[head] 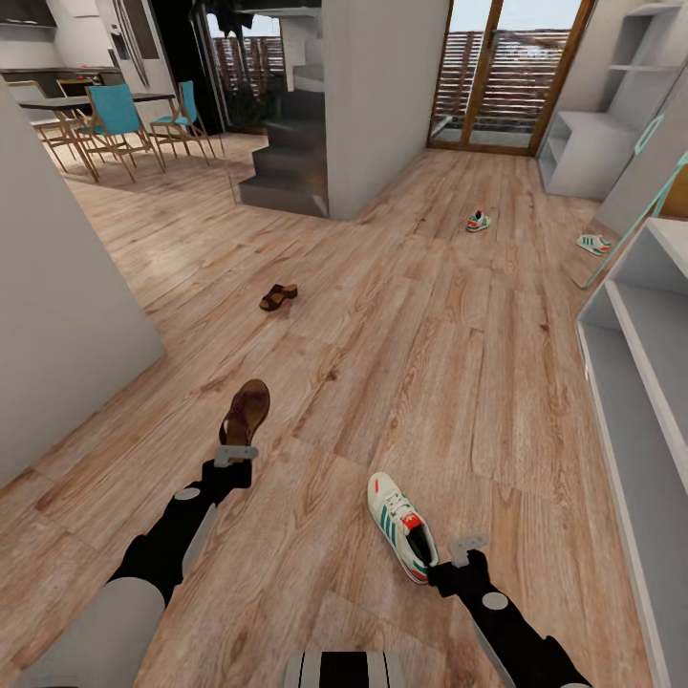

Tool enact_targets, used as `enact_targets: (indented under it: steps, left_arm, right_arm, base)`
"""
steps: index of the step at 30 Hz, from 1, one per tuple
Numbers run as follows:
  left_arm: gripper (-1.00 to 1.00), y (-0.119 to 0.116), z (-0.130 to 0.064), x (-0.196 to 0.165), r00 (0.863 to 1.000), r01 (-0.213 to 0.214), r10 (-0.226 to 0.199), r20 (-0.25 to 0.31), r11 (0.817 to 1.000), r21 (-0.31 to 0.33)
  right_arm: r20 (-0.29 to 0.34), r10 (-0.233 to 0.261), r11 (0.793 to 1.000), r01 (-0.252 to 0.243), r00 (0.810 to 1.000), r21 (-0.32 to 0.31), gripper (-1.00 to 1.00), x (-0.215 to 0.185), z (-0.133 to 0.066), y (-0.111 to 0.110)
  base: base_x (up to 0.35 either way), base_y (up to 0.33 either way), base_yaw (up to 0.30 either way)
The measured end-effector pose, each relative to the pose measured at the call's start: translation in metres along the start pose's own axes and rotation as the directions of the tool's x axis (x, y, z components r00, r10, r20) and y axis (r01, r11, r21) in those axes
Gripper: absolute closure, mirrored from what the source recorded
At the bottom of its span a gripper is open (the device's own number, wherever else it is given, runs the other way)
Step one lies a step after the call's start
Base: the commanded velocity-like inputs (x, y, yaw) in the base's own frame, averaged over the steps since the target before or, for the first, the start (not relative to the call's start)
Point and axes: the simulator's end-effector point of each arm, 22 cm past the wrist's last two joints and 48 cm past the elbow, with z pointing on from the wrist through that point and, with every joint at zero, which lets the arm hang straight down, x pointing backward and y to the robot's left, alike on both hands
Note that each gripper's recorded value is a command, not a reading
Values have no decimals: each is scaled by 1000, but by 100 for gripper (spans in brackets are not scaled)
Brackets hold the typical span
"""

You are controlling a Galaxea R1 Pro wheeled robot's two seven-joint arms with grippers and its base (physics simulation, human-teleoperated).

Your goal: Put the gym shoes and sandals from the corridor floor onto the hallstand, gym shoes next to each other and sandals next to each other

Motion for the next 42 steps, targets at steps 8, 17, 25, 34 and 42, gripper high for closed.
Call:
enact_targets:
  steps: [8,17,25,34,42]
  left_arm:
    - [100,-8,5,11,1000,4,-3,-18,1000,29]
    - [100,-16,13,33,999,8,-5,-53,998,66]
    - [100,-15,15,37,998,9,-5,-58,998,65]
    - [100,-13,14,36,998,8,-5,-56,998,60]
    - [100,-13,14,36,998,9,-6,-56,998,62]
  right_arm:
    - [-15,-7,1000,7,1000,-3,-100,9,3,-1]
    - [-46,-3,1000,3,999,-11,-100,26,10,4]
    - [-51,-2,1000,2,999,-13,-100,29,11,4]
    - [-51,-2,1000,2,999,-13,-100,29,11,4]
    - [-52,-3,1000,3,999,-13,-100,29,11,5]
  base:
    - [0,0,0]
    - [0,0,0]
    - [13,0,0]
    - [139,0,0]
    - [34,38,0]
